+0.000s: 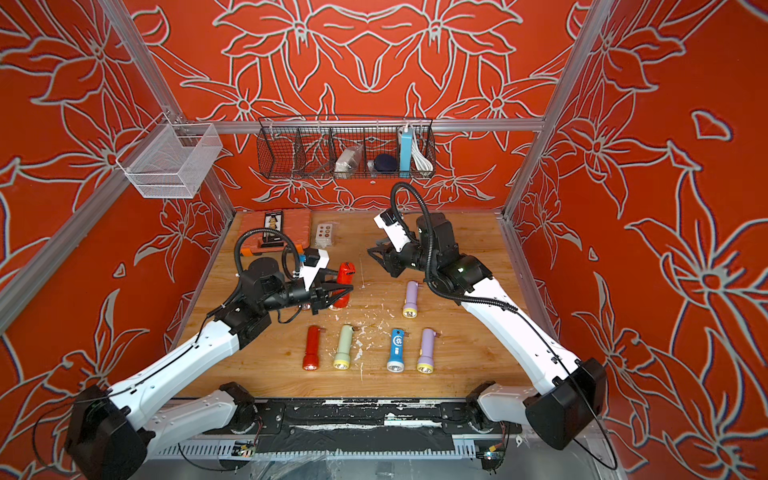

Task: Close the plug at the bottom of the flashlight
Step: Close the plug of the flashlight, then place the flashlight at the center of the board.

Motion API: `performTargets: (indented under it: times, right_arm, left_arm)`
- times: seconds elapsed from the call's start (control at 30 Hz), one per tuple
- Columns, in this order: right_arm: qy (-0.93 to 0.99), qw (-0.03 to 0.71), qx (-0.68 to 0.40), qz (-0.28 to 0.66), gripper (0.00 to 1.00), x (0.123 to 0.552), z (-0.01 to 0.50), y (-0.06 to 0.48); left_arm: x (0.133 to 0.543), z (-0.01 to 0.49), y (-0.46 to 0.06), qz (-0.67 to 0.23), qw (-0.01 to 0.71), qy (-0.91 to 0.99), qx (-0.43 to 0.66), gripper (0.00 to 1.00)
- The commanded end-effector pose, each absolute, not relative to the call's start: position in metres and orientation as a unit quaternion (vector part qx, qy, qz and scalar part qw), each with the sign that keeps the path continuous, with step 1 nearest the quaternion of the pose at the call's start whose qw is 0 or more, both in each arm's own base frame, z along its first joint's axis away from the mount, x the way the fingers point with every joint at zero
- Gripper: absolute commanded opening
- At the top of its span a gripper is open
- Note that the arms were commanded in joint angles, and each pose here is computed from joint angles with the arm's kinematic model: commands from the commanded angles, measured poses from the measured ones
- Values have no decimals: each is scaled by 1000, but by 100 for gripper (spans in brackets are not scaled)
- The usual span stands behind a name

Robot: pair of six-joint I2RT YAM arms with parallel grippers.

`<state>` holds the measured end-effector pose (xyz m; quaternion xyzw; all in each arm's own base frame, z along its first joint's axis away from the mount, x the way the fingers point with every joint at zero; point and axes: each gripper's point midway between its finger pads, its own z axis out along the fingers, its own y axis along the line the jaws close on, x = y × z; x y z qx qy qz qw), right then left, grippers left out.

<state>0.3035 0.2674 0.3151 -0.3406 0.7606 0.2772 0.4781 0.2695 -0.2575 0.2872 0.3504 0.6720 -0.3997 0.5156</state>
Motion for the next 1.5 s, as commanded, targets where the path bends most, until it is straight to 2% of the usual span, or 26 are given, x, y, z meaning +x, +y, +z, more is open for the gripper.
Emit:
performTargets:
  times: [0.0, 0.23, 0.37, 0.5, 0.67, 0.83, 1.23, 1.47]
  right_arm:
    - [792, 513, -274, 186, 42, 327, 295, 233]
    - [839, 494, -195, 122, 55, 334, 239, 191]
    - [857, 470, -175, 117, 60, 329, 223, 176]
    - [863, 465, -158, 120, 68, 323, 215, 165]
    - [862, 477, -132, 113, 83, 322, 220, 147]
    - [857, 493, -95, 118, 98, 322, 226, 133]
    - [855, 493, -83, 139, 98, 320, 224, 131]
    - [855, 489, -89, 147, 98, 321, 222, 135]
  left_arm:
    - [297, 292, -255, -379, 517, 710, 292, 0]
    - [349, 260, -253, -334, 468, 800, 172, 0]
    - [370, 232, -254, -293, 406, 861, 95, 0]
    - [379, 201, -262, -254, 345, 902, 58, 0]
    - [382, 159, -278, -227, 251, 941, 29, 0]
    - [381, 124, -292, -200, 202, 958, 35, 0]
    - [385, 67, -282, -108, 134, 984, 34, 3]
    - [389, 45, -282, -97, 118, 988, 14, 6]
